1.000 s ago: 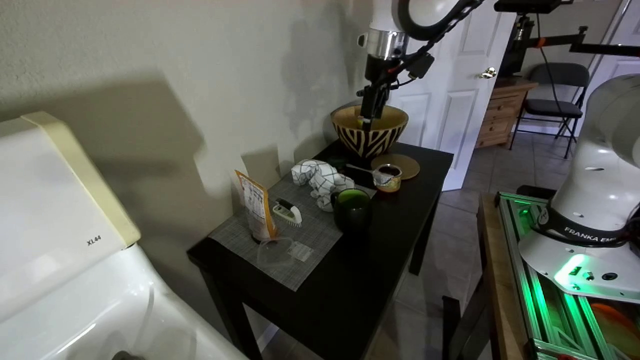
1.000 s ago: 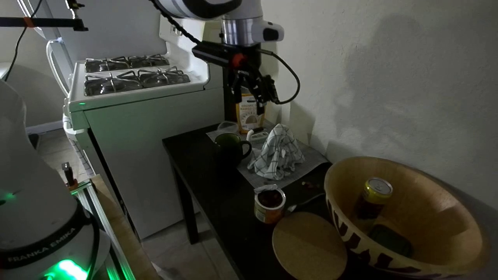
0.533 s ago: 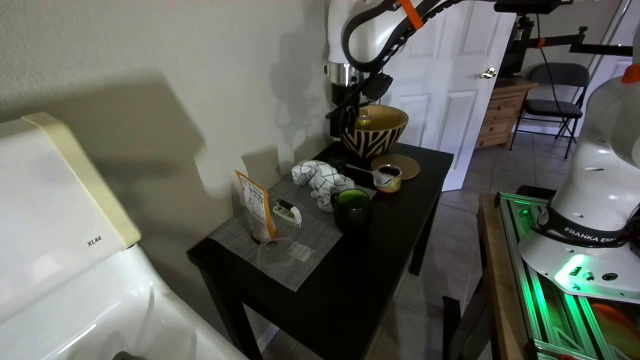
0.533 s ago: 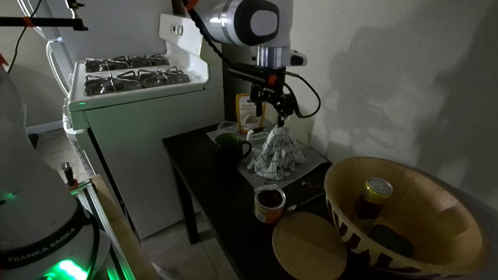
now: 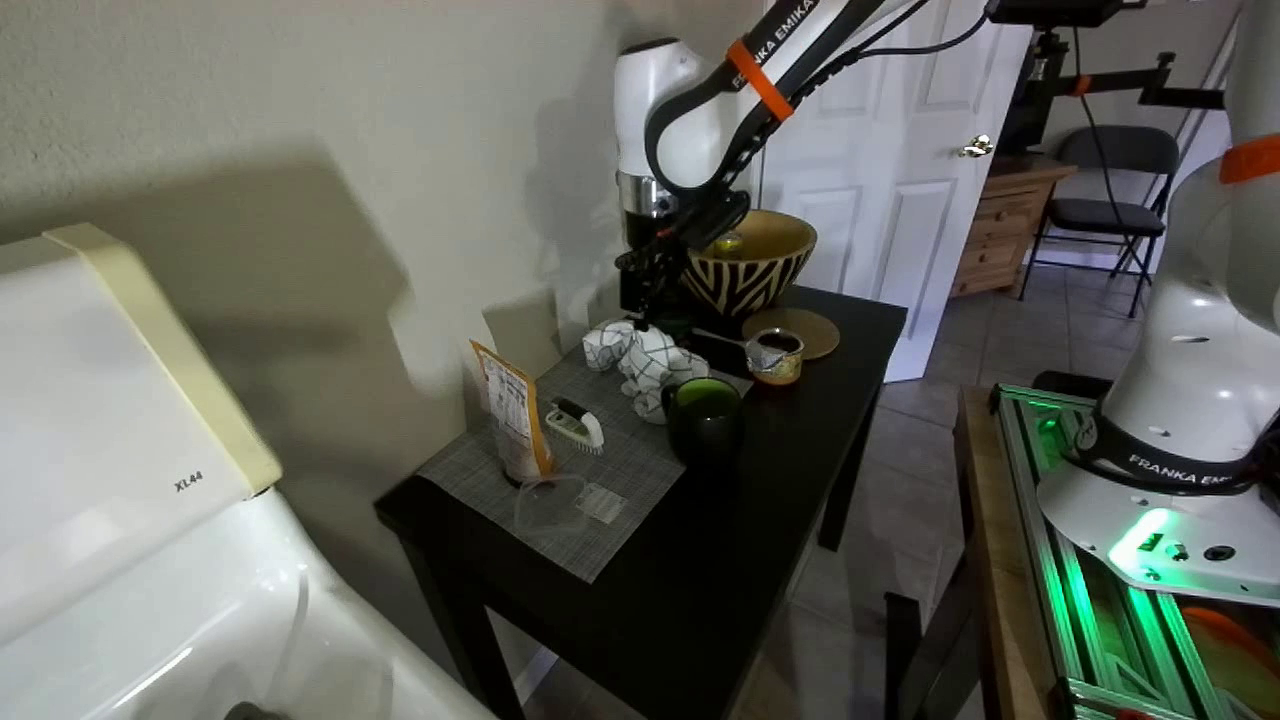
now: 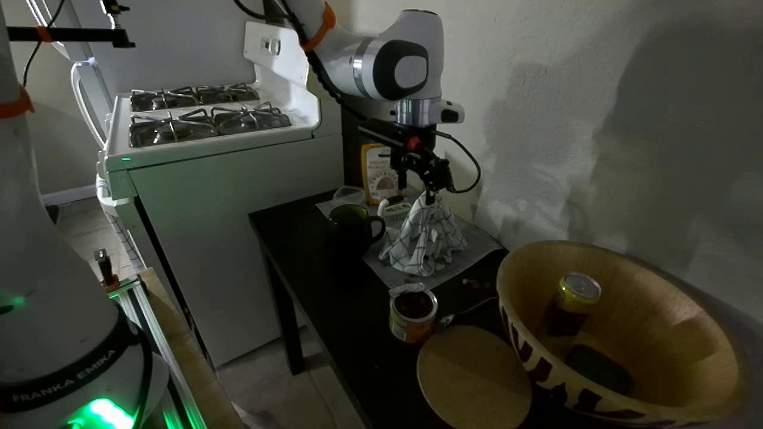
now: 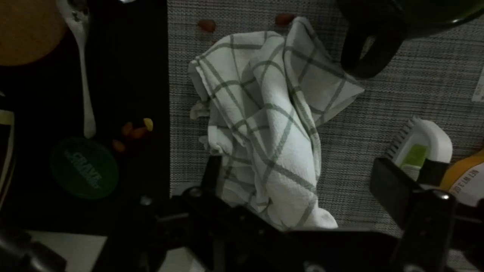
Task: Move the cloth and place it in the bowl
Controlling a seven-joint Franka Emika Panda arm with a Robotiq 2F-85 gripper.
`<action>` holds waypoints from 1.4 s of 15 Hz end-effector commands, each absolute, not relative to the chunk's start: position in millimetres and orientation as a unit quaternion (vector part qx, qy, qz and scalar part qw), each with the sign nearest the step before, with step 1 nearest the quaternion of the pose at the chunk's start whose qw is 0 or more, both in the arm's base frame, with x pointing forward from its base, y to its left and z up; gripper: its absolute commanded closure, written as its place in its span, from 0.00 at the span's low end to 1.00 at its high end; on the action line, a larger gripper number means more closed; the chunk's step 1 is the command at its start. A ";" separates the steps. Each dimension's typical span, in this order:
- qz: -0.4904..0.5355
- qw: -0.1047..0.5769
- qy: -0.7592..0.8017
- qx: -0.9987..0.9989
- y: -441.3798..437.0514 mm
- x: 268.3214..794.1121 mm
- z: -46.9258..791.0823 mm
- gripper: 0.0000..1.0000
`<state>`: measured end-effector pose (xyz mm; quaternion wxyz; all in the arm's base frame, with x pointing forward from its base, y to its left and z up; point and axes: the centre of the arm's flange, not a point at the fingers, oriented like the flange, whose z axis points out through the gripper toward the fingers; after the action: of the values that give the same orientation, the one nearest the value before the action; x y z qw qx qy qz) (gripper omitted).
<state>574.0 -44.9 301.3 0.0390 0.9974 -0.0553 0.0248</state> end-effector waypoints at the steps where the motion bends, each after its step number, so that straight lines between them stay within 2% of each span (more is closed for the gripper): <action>1: 0.030 0.057 -0.087 0.994 -38.3 582.3 271.3 0.00; 4: 0.020 0.062 -0.106 0.992 -38.1 584.4 247.3 0.00; 6: -0.006 0.041 -0.105 0.994 -41.1 578.9 250.8 0.00; 11: 0.005 0.046 -0.103 0.994 -41.2 576.9 248.4 0.00; 16: 0.109 0.033 -0.130 0.985 -41.0 589.9 241.9 0.00; 21: 0.089 0.042 -0.124 0.987 -40.0 587.9 219.2 0.00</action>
<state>592.4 -42.7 236.8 0.0345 0.9875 -0.1171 0.0999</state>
